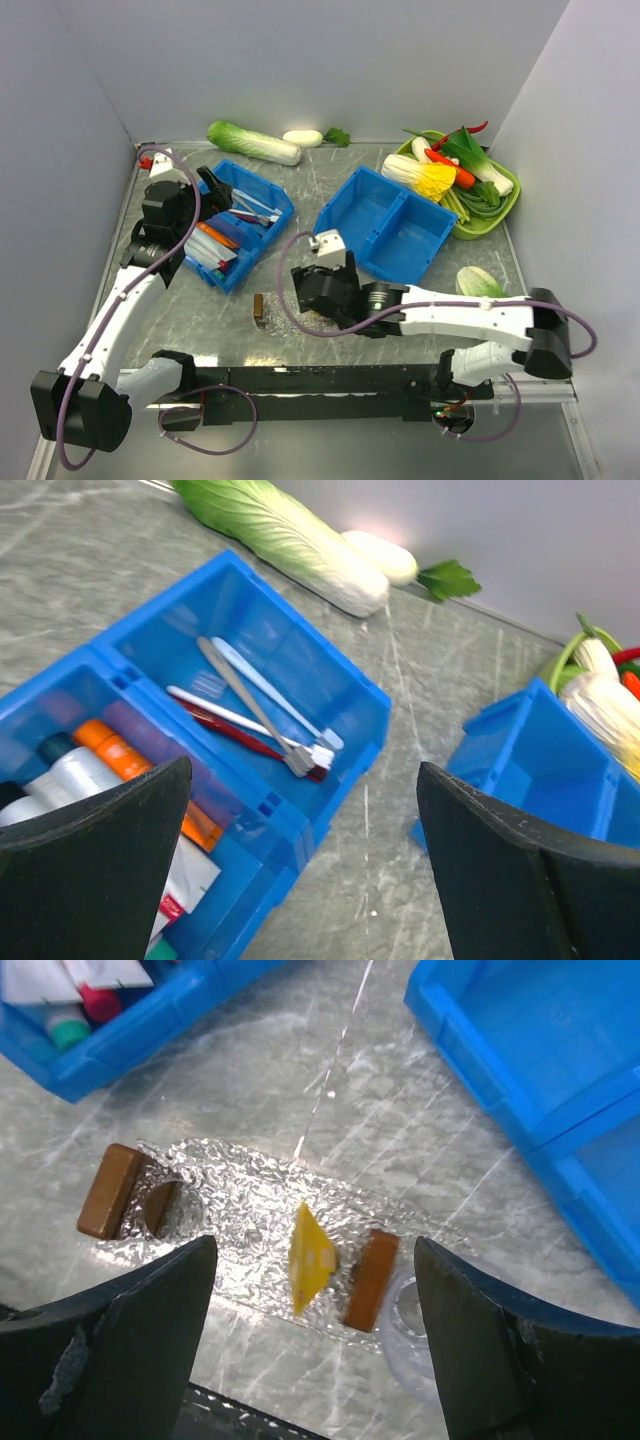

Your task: Prepare toiletry sets of a toothbrush and toothpaste on the tray

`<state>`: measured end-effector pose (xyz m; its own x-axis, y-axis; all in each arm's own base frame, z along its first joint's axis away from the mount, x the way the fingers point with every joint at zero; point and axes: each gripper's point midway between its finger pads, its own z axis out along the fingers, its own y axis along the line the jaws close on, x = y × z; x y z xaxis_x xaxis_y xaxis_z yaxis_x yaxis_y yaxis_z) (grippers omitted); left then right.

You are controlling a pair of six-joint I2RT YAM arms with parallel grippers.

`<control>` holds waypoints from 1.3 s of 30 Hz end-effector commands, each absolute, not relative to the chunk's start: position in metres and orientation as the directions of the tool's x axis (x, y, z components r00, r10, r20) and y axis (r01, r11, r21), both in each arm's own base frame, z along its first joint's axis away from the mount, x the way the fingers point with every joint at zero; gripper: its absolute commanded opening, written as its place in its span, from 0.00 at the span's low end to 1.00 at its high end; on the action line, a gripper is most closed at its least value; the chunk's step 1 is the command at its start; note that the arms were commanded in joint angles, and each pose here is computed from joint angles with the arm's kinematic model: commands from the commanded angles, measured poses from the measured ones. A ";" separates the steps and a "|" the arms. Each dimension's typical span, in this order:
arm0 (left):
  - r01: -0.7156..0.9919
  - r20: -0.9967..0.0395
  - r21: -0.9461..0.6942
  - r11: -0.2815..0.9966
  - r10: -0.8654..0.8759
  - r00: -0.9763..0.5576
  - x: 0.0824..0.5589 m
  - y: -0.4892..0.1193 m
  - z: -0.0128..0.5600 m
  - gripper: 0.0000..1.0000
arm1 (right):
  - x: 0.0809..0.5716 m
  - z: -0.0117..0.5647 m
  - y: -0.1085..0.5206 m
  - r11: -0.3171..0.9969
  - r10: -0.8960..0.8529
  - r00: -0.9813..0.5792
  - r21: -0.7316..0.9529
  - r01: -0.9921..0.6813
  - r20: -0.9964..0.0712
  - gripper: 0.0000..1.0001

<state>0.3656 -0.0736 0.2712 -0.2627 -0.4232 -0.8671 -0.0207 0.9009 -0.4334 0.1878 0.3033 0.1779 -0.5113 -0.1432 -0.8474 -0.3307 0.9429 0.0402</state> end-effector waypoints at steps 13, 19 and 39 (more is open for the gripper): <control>-0.379 -0.767 -0.439 0.814 -0.560 -0.314 0.347 -0.036 0.201 0.76 | 0.208 0.232 0.209 0.913 0.171 -0.446 0.311 -0.263 -0.879 0.70; -0.442 -0.668 -0.454 0.773 -0.624 -0.406 0.357 -0.051 0.143 0.56 | 0.205 0.222 0.184 0.916 0.200 -0.441 0.327 -0.233 -0.875 0.63; -0.506 -0.582 -0.419 0.754 -0.650 -0.488 0.378 -0.068 0.084 0.45 | 0.206 0.211 0.160 0.904 0.256 -0.405 0.365 -0.220 -0.878 0.59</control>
